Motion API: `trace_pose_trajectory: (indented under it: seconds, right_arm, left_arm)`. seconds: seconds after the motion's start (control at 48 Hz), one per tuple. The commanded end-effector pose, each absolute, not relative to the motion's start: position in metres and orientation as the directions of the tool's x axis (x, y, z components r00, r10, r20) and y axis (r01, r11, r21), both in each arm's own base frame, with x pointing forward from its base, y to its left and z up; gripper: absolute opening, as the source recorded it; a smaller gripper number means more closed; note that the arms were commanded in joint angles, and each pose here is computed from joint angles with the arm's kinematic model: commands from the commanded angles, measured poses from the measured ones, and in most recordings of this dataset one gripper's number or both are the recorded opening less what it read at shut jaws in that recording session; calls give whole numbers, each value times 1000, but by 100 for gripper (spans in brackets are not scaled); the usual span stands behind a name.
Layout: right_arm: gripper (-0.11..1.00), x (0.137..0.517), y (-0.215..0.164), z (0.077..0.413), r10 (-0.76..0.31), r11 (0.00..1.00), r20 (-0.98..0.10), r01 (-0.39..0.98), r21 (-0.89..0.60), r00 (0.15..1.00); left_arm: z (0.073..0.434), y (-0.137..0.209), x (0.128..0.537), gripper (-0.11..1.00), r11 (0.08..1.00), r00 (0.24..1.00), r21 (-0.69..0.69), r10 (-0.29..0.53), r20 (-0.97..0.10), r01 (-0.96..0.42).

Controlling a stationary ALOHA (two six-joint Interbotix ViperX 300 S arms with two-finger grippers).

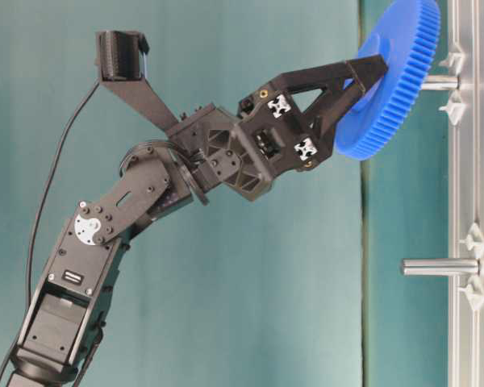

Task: Find the location of the shaft and insert the large gear.
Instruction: 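Align the gear's center hole with the right metal shaft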

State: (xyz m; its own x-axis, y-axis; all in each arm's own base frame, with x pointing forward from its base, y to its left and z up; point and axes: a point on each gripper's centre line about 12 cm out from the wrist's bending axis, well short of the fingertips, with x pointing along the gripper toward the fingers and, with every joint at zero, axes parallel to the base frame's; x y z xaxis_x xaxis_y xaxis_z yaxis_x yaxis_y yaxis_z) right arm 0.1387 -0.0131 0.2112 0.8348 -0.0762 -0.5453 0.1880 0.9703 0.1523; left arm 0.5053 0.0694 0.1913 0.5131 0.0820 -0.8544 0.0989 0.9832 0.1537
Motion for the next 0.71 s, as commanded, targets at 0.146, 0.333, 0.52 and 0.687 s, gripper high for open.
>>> trace_pose_trajectory:
  seconds: [0.146,0.333,0.52,0.687]
  right_arm:
    - [6,141,-14,215,-82,967,-535,197,161,841]
    - [6,141,-14,215,-83,967,-535,198,161,841]
    - [6,141,-14,216,-82,967,-534,197,161,842]
    - [6,141,-14,215,-83,966,-535,199,162,841]
  left_arm:
    - [209,52,502,72,979,542,162,69,-837,125]
    - [199,62,490,72,982,516,153,78,-853,106]
    - [198,69,487,72,983,519,156,86,-850,93]
    - [198,68,496,72,982,548,165,88,-832,93]
